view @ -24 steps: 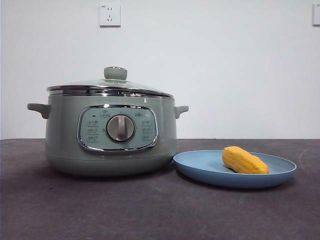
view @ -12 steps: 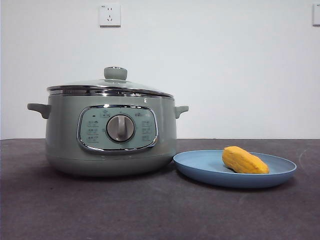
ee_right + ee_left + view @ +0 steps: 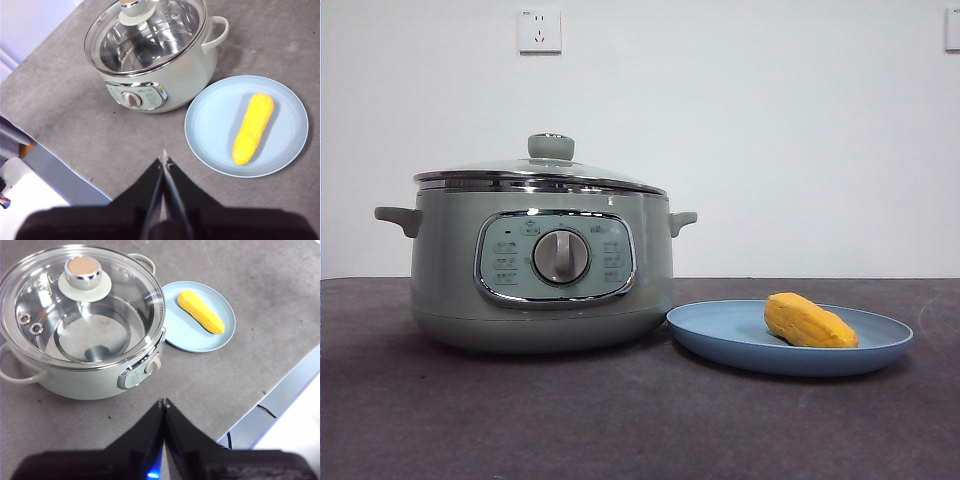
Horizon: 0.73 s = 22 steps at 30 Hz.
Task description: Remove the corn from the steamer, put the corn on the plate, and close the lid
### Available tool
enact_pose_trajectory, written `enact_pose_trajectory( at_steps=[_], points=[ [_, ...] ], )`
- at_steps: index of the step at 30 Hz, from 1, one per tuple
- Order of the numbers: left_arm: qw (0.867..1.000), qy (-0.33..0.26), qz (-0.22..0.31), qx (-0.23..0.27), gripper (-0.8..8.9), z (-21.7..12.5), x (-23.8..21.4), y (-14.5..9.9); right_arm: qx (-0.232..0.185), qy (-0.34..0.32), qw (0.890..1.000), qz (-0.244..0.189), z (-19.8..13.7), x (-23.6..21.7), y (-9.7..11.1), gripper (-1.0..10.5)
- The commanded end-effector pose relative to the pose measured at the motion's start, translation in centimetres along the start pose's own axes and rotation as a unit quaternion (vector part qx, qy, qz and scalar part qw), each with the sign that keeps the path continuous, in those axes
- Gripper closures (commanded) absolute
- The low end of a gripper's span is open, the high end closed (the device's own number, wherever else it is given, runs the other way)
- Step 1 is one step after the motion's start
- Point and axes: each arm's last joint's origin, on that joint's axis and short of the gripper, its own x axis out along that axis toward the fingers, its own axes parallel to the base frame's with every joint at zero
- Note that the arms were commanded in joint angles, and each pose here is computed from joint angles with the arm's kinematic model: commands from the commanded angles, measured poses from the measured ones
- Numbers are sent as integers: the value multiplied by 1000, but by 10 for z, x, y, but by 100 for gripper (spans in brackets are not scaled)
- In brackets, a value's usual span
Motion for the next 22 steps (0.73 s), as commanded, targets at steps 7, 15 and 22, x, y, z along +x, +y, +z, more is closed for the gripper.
enact_pose_trajectory(
  at_steps=[7,15,22],
  points=[
    [968,-209,81,117,817,-1,-20,16,-3,0,1000,-1,0,0,0,946],
    [920,-296,238,96,817,-87,12,39,-3,0,1000,0,0,0,0,946],
    [916,-255,307,36,817,-163,60,53,-3,0,1000,0,0,0,0,946]
  ],
)
